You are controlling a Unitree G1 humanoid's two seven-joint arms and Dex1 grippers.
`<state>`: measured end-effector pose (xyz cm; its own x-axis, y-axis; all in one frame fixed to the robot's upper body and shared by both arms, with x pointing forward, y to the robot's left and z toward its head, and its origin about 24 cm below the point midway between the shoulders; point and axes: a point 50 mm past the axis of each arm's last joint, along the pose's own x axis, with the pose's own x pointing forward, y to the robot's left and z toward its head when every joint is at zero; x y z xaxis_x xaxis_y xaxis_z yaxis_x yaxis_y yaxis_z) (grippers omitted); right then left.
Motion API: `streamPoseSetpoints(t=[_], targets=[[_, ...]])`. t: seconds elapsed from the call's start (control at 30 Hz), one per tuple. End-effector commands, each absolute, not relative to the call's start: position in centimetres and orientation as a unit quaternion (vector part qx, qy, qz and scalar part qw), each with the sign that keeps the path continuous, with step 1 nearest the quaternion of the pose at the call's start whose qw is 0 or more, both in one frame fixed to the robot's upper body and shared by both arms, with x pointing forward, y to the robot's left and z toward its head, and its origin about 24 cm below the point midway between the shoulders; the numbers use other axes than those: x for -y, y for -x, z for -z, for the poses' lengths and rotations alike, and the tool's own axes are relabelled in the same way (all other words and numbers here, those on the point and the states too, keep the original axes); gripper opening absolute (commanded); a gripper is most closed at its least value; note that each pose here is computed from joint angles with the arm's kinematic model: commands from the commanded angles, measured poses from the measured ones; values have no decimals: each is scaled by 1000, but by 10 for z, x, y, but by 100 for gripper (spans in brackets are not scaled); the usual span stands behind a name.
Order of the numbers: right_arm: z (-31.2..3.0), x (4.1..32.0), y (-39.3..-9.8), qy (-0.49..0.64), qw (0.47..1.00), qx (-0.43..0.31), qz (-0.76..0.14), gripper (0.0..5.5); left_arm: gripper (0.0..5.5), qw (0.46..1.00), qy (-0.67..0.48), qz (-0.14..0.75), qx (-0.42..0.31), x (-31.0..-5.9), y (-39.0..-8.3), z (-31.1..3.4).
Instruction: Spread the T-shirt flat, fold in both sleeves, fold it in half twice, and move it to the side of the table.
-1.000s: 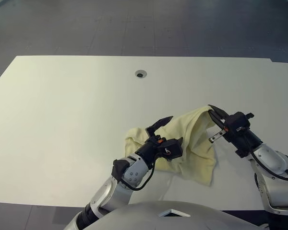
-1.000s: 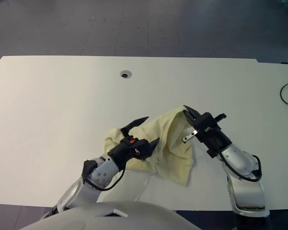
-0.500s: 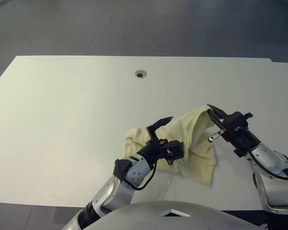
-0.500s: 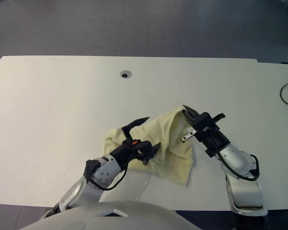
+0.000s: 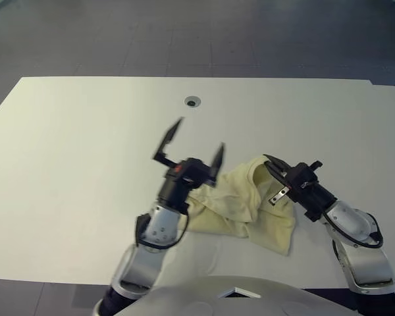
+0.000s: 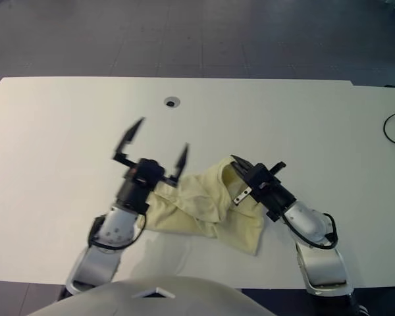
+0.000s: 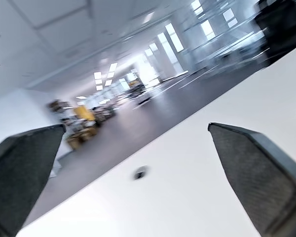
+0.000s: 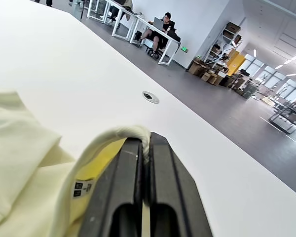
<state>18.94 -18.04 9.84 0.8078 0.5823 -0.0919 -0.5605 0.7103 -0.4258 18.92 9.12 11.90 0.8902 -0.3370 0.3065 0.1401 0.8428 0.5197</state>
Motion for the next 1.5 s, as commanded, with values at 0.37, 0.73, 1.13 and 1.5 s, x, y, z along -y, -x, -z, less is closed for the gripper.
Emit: streamPoseSetpoints(t=[0.37, 0.73, 1.13, 1.5], targets=[[-66, 181, -196, 376, 834, -102, -391, 0, 536, 937, -261, 100, 210, -130, -180, -110], [-53, 188, -173, 407, 768, -166, -466, 0, 536, 938, -267, 104, 196, -132, -177, -101], [-60, 123, -183, 288, 785, -93, -541, 0, 536, 937, -265, 112, 198, -129, -181, -101], [-96, 109, -221, 124, 897, -5, -425, 0, 536, 930, -201, 230, 202, -125, -170, -119]])
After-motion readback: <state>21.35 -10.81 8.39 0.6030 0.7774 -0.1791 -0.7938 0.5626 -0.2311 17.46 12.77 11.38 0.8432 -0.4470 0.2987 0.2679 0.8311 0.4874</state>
